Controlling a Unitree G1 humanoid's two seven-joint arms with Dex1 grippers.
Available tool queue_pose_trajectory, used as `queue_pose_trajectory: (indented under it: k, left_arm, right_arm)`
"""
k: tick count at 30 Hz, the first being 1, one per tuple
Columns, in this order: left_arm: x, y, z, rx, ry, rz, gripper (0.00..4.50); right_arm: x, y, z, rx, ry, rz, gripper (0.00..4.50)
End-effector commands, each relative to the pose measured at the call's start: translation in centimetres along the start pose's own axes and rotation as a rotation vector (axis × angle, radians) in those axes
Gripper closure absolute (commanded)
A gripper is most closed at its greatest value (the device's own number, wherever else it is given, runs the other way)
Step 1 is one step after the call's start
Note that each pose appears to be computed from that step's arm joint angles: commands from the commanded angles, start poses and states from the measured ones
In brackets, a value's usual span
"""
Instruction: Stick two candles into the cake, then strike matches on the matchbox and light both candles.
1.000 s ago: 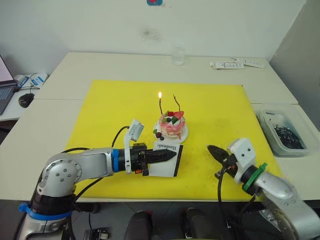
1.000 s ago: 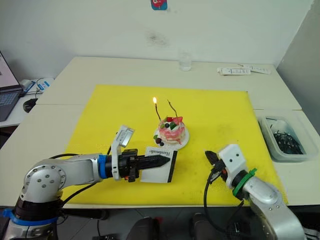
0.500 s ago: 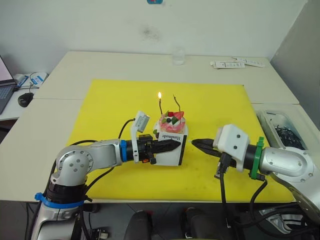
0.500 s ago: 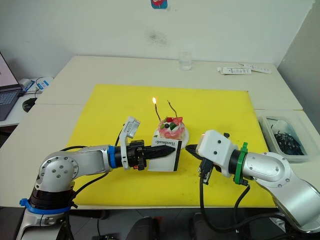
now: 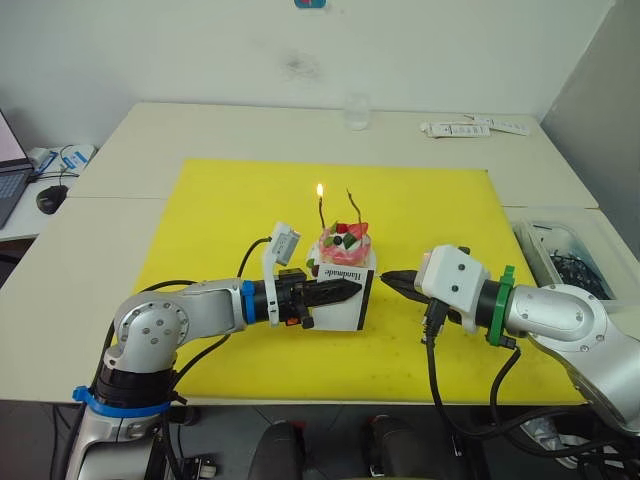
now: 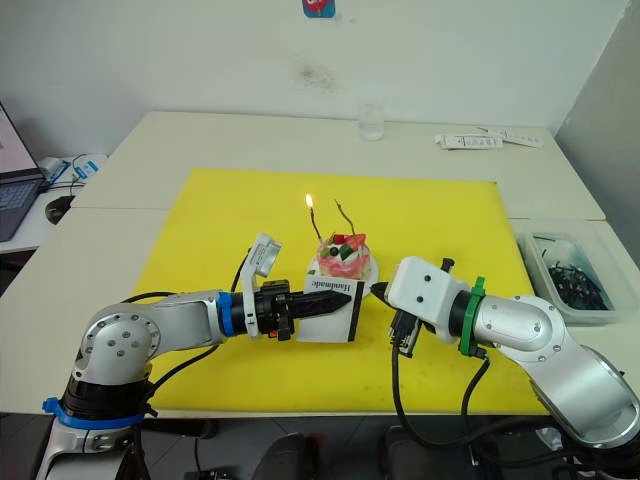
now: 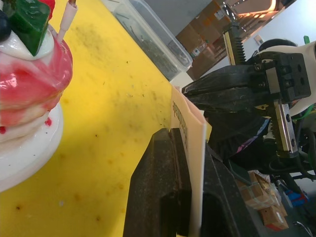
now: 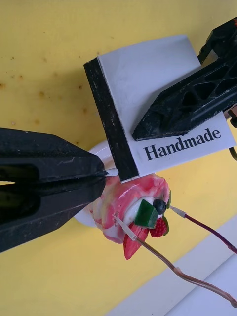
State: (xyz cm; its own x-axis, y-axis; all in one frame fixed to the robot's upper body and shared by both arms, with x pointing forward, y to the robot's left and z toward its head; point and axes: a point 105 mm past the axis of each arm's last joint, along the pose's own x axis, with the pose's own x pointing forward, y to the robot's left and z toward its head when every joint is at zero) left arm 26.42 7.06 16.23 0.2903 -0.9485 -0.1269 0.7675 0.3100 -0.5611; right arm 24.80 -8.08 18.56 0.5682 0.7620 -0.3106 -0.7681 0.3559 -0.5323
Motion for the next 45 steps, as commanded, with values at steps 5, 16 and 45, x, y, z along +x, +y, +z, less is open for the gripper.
queue_pose_trajectory:
  k: [5, 16, 45]
  left_arm:
    - [0.2, -0.9, 0.9, 0.042, -0.045, -0.03, 4.5]
    - [0.2, 0.3, 1.2, 0.09, -0.071, 0.049, 4.5]
    - [0.3, -0.5, 0.8, 0.124, -0.062, 0.019, 4.5]
  right_arm:
    - [0.2, 0.2, 1.0, -0.062, -0.041, 0.024, 4.47]
    - [0.2, -0.4, 1.0, -0.083, -0.039, 0.003, 4.47]
    - [1.2, -0.9, 1.0, -0.134, -0.042, 0.016, 4.47]
